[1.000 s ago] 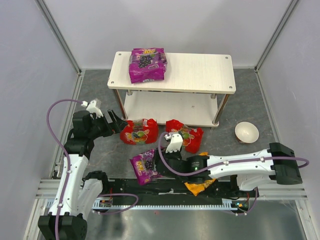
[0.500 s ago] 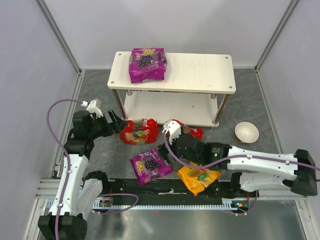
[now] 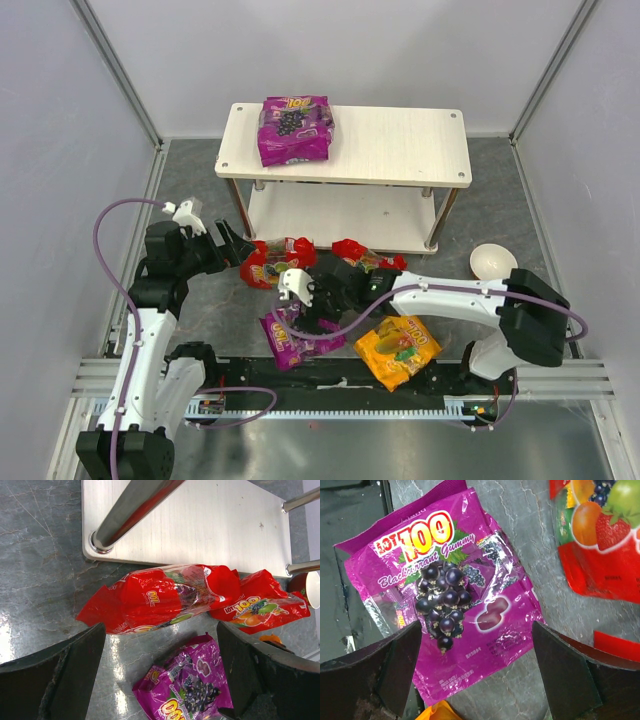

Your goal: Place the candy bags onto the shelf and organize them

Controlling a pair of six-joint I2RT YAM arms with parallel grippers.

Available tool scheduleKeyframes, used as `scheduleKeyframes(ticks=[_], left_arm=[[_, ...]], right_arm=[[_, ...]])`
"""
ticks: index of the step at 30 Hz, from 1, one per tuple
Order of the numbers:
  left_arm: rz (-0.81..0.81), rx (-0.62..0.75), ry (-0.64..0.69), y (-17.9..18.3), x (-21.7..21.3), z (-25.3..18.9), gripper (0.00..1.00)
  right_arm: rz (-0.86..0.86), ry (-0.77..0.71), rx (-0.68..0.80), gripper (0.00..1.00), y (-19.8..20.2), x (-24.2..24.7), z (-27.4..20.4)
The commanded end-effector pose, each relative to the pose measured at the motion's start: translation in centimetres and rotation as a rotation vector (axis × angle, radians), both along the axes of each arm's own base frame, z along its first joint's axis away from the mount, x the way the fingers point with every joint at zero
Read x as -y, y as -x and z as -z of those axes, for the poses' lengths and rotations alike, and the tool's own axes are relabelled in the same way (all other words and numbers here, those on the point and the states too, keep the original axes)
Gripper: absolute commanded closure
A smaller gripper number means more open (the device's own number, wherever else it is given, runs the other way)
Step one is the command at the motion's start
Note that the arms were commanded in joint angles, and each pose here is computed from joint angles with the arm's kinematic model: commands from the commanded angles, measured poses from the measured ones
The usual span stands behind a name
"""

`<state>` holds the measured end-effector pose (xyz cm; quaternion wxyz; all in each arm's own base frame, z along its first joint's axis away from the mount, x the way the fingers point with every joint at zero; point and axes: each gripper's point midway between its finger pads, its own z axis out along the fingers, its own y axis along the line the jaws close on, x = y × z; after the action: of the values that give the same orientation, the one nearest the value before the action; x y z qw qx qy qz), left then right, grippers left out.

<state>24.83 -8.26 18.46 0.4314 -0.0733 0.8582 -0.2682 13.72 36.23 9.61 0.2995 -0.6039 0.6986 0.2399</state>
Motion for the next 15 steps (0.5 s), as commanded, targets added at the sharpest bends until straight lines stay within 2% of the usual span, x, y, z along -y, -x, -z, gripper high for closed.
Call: scheduleKeyframes(ticks=[1,9,15], left_arm=[[0.008,0.040,-0.002,-0.3,0.1,-0.8,0.01],[0.005,0.042,-0.003,-0.3,0.1,-0.8,0.01],[0.000,0.041,-0.005,-0.3,0.0,-0.8,0.01]], right_arm=[[-0.123,-0.068,0.024,0.02,-0.7,-2.4,-1.9],[-0.178,-0.112,-0.086,0.02,-2.7,-2.9,-1.9],[-0.210,-0.069,-0.167,0.02,-3.6,-3.0,-0.6]])
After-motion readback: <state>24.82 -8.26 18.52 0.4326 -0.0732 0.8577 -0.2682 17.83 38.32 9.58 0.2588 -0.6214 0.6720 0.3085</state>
